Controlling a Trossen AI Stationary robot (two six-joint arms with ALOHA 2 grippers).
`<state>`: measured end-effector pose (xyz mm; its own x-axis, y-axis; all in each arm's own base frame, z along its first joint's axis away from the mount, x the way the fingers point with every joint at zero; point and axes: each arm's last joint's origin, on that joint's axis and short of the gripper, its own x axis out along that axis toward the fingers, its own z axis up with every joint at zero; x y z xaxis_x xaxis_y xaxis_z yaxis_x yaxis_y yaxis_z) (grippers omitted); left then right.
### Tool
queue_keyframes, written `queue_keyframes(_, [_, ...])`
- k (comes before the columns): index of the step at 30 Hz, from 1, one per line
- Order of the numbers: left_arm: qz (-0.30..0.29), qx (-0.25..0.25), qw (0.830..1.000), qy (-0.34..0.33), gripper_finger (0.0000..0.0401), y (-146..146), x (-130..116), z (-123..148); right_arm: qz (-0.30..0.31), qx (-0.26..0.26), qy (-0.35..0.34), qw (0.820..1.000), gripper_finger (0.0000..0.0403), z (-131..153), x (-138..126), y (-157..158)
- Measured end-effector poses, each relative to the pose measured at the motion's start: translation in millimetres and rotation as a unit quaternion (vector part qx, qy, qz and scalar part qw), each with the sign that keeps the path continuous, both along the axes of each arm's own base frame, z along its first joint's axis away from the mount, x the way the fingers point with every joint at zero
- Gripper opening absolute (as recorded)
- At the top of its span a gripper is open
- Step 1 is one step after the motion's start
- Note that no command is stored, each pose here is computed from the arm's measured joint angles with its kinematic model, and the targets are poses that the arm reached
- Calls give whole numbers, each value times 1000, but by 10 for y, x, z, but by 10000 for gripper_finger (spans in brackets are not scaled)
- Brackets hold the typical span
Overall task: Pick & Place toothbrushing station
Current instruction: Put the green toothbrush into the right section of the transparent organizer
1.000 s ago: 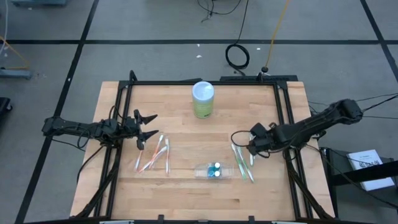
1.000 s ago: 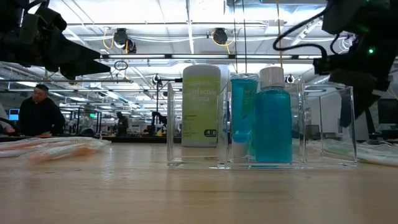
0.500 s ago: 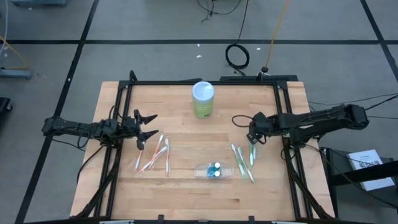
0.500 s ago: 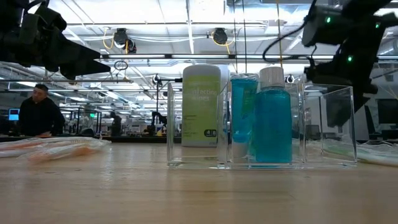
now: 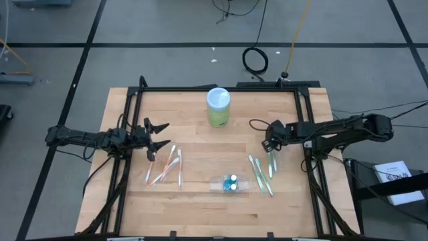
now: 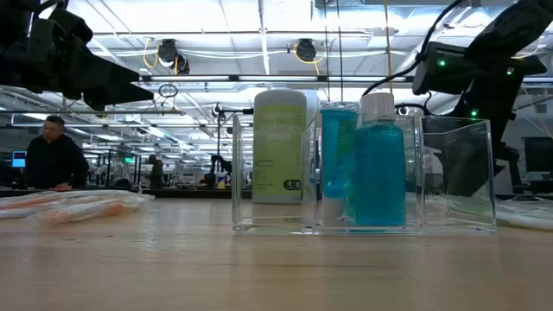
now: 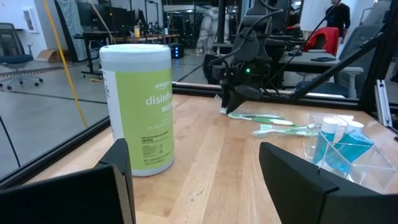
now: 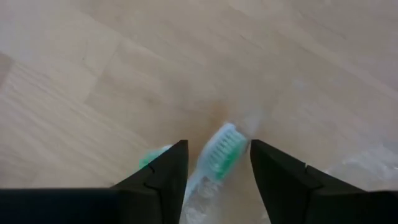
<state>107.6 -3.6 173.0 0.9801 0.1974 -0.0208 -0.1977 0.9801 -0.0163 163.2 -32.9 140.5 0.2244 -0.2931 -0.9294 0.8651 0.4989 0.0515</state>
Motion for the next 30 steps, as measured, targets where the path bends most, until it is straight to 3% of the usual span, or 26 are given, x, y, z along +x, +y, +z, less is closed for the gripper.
queue_keyframes(9, [0, 0, 1000, 0, 225, 0, 0, 0, -4, -1, 3, 1000, 123, -87, -55, 4])
queue_keyframes(20, [0, 0, 1000, 0, 225, 0, 0, 0, 48, -38, -32, 998, 38, -8, -12, -10])
queue_keyframes(26, [0, 0, 1000, 0, 225, 0, 0, 0, 79, -83, -98, 989, 47, 149, 33, -23])
queue_keyframes(30, [0, 0, 1000, 0, 225, 0, 0, 0, 116, -121, -181, 969, 53, 329, 103, -5])
